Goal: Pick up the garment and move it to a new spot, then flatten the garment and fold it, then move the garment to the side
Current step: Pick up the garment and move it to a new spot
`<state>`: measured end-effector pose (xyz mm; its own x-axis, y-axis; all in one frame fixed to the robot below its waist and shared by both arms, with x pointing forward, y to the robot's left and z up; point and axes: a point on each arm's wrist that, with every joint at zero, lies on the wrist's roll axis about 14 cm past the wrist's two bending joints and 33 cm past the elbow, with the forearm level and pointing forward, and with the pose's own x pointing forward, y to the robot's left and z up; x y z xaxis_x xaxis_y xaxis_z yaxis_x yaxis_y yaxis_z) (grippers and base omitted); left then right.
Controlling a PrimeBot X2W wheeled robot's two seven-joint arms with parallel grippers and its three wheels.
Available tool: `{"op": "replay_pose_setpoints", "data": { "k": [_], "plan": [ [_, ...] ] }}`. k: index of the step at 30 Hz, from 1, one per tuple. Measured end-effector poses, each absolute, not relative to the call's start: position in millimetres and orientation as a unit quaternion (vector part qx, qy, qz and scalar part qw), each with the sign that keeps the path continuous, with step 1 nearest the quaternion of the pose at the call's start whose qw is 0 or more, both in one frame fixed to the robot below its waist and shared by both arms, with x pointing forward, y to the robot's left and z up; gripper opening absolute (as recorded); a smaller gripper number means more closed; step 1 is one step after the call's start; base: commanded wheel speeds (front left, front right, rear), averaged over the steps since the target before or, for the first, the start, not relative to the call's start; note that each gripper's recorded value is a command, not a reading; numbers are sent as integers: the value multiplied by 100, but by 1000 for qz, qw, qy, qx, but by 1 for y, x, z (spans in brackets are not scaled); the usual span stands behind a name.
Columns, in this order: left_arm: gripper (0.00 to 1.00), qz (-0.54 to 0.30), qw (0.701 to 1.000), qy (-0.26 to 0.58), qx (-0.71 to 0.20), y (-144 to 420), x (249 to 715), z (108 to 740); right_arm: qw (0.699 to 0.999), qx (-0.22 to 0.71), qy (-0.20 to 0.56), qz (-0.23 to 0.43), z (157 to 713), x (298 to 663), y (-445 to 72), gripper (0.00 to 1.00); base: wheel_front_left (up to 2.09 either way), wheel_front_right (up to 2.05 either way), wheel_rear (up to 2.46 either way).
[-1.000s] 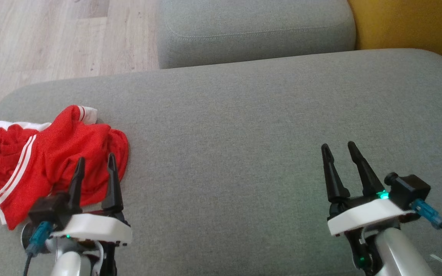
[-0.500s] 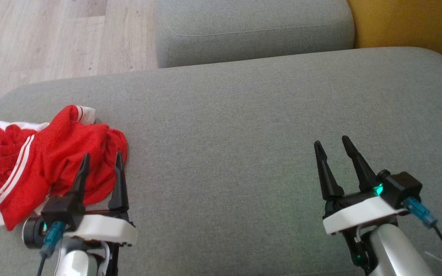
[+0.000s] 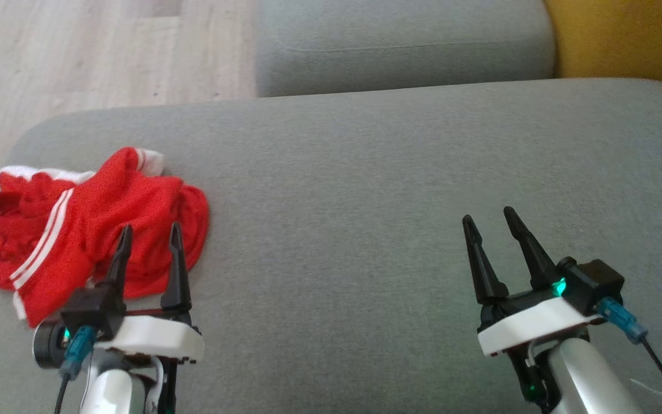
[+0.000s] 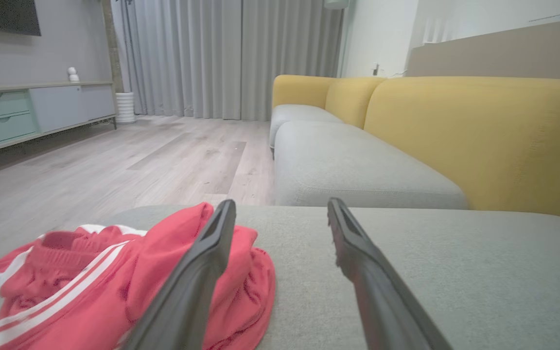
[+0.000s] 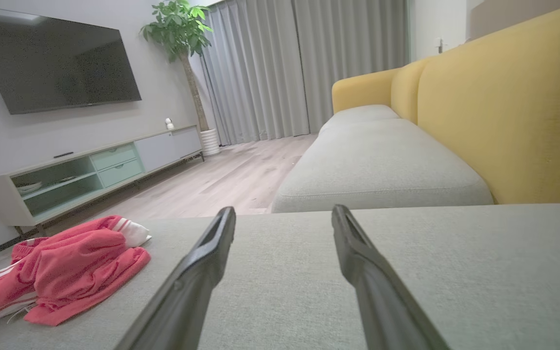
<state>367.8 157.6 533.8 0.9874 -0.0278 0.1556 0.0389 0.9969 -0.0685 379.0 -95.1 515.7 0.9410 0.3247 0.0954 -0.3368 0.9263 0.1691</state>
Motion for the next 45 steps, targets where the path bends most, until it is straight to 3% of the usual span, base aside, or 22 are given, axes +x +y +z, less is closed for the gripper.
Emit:
{"op": "replay_pose_setpoints", "data": {
  "k": [22,31,35,41,45],
  "plan": [
    [100,202,977,-63,-29,291,275,517,919,104,-6,380,516,371,58,100,0,0,0],
    [100,221,973,-43,-49,302,263,501,911,112,-4,396,518,366,72,100,0,0,0],
    [100,186,979,-27,-81,297,283,501,915,115,-5,387,518,368,65,100,0,0,0],
    [100,93,994,-11,-61,294,364,577,926,117,-6,358,515,380,45,100,0,0,0],
    [100,48,994,80,-59,283,406,579,933,119,0,341,508,386,31,100,0,0,0]
  ]
}}
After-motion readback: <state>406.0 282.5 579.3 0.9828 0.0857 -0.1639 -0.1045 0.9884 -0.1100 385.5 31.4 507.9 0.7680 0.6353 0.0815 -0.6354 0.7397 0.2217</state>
